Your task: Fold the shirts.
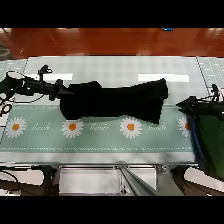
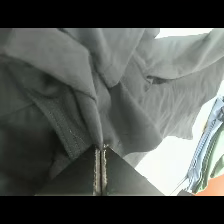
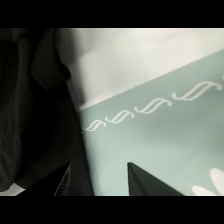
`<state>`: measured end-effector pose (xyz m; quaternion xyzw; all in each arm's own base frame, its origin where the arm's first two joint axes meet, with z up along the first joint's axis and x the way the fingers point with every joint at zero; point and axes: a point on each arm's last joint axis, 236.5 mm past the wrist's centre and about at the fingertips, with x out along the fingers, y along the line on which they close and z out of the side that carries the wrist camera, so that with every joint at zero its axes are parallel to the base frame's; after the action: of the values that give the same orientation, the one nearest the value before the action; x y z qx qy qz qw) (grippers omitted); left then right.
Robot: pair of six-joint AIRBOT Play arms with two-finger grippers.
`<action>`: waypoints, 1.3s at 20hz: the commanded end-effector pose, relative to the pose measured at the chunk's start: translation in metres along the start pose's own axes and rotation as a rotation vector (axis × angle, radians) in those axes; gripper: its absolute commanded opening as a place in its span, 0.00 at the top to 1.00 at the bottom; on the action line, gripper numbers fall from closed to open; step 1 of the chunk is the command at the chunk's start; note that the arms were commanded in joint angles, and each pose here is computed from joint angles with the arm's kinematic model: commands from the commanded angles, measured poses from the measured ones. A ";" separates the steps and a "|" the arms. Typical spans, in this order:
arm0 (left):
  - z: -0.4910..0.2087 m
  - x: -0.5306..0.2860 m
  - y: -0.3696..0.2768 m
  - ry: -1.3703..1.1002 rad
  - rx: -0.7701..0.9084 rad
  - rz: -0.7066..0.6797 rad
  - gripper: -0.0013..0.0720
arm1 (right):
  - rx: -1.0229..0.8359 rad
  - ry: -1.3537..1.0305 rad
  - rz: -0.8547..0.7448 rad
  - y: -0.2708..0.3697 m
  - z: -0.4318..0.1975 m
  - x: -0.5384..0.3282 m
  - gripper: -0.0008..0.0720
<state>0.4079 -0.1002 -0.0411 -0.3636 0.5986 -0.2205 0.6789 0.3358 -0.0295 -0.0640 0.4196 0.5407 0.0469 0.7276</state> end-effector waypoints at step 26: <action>0.032 -0.304 -0.307 -0.746 0.728 -0.272 0.96 | -0.876 -0.629 0.145 0.341 0.028 -0.238 0.96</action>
<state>0.4599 -0.0507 0.2832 -0.2904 0.2718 -0.3198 0.8600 0.4362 0.0441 0.2357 0.1566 0.3075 0.1881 0.9195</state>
